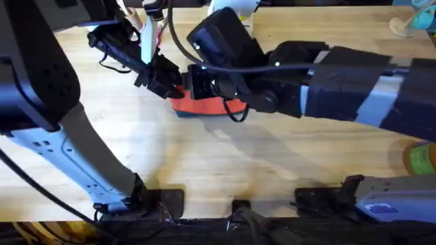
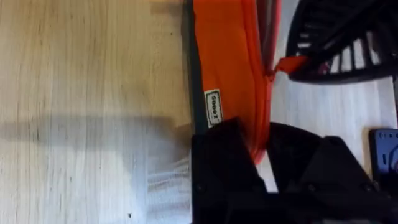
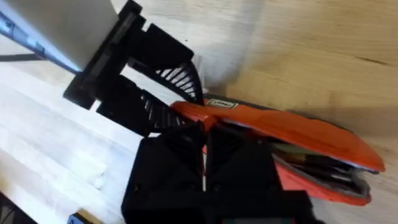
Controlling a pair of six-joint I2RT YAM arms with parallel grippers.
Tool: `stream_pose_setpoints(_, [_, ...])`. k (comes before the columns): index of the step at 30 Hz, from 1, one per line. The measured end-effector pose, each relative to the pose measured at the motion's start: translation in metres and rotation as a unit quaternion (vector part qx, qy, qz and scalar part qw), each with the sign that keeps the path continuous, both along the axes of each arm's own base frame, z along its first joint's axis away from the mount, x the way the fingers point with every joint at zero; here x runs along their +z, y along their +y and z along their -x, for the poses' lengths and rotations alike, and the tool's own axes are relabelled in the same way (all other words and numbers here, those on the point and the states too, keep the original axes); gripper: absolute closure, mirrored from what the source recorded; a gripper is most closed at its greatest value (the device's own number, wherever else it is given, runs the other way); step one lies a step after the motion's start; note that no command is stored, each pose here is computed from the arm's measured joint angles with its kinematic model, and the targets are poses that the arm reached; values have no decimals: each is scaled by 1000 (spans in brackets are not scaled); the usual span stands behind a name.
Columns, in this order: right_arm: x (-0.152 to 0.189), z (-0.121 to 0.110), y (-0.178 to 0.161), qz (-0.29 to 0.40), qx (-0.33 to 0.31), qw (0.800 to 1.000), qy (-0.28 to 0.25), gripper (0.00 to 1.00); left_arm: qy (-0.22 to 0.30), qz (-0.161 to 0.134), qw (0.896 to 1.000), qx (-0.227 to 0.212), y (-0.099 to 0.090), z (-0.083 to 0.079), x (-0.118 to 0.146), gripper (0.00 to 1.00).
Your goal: Unzip the bag, pick up the pens from the table one at a time and place them inside, then zip the bag closed.
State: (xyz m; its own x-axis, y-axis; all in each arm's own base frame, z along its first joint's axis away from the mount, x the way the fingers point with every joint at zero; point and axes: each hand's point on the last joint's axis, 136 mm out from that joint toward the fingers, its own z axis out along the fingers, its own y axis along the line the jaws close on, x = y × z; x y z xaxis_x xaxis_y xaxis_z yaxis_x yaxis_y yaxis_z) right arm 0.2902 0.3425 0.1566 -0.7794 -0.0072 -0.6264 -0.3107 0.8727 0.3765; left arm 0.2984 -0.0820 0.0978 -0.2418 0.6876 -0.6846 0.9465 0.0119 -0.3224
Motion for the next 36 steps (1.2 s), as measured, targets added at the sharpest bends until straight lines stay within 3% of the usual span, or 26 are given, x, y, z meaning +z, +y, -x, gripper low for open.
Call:
stream_pose_setpoints(9, [2,-12,-42,21,-30,999,30,971,-2,6,1000,5,-2,-2,1,949])
stream_pose_setpoints(21, [-11,-37,-116,58,-114,989,77,971,-6,9,1000,3,-5,-3,1,958])
stream_pose_setpoints(36, [-29,-42,-182,77,-183,969,149,965,-7,23,1000,3,-12,-4,5,957])
